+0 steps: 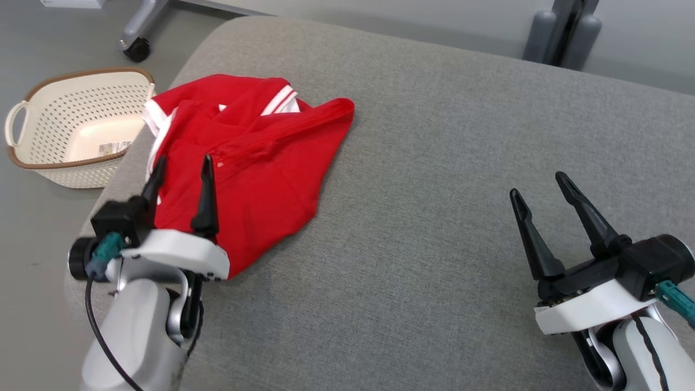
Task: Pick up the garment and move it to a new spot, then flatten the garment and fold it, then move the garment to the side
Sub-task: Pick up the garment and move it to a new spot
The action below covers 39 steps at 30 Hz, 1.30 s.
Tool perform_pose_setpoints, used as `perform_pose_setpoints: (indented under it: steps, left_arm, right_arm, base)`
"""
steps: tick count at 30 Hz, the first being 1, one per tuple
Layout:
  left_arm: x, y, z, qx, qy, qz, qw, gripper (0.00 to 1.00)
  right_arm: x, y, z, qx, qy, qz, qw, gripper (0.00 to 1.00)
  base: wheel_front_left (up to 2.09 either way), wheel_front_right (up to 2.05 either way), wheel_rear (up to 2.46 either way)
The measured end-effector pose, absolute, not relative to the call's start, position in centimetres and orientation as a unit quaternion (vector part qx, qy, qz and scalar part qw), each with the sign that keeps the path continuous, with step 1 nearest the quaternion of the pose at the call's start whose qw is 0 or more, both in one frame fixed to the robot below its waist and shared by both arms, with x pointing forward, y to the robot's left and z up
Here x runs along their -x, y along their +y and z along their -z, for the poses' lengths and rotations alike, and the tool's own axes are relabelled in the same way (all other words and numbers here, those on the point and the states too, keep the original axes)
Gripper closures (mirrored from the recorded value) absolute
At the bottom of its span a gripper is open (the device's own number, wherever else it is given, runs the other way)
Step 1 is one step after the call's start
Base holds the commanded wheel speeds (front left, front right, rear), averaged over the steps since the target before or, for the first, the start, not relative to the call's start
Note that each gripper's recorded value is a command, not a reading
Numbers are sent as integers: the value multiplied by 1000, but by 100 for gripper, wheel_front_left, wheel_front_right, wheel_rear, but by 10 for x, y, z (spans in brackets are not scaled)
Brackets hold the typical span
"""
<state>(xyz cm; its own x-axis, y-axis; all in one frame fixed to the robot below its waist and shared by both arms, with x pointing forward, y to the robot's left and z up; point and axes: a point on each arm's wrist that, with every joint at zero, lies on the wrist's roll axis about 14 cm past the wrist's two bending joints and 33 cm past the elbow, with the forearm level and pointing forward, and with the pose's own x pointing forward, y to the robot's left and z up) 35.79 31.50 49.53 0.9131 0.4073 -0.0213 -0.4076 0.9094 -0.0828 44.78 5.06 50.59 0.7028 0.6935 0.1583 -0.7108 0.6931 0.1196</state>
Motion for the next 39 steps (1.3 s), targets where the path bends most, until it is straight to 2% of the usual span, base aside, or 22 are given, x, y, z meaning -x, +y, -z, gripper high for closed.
perform_pose_setpoints:
  steps: [5,10,13,19,29,30,31,39]
  left_arm:
    - [-407,321,-484,19,73,-157,985,0]
    - [-431,328,-452,34,191,-142,971,0]
    - [-434,329,-433,36,260,-128,957,0]
    - [-436,324,-414,36,331,-105,937,0]
    - [-428,314,-398,43,393,-87,914,0]
    - [-428,313,-398,46,393,-87,914,56]
    - [-428,313,-398,47,393,-88,914,100]
    - [-431,316,-413,52,356,-99,928,100]
  right_arm:
    - [-462,38,-491,-88,-41,-366,925,0]
    - [-467,27,-476,-85,-27,-355,930,0]
    - [-470,20,-471,-84,-23,-347,934,0]
    - [-474,9,-463,-84,-15,-332,939,0]
    - [-475,9,-454,-87,-6,-332,939,0]
    - [-475,10,-454,-87,-6,-332,939,0]
    - [-474,10,-454,-87,-6,-332,939,0]
    - [-475,8,-459,-85,-10,-329,941,0]
  base:
    - [0,0,0]
    - [0,0,0]
    - [0,0,0]
    - [0,0,0]
    - [0,0,0]
    - [0,0,0]
    - [0,0,0]
    - [0,0,0]
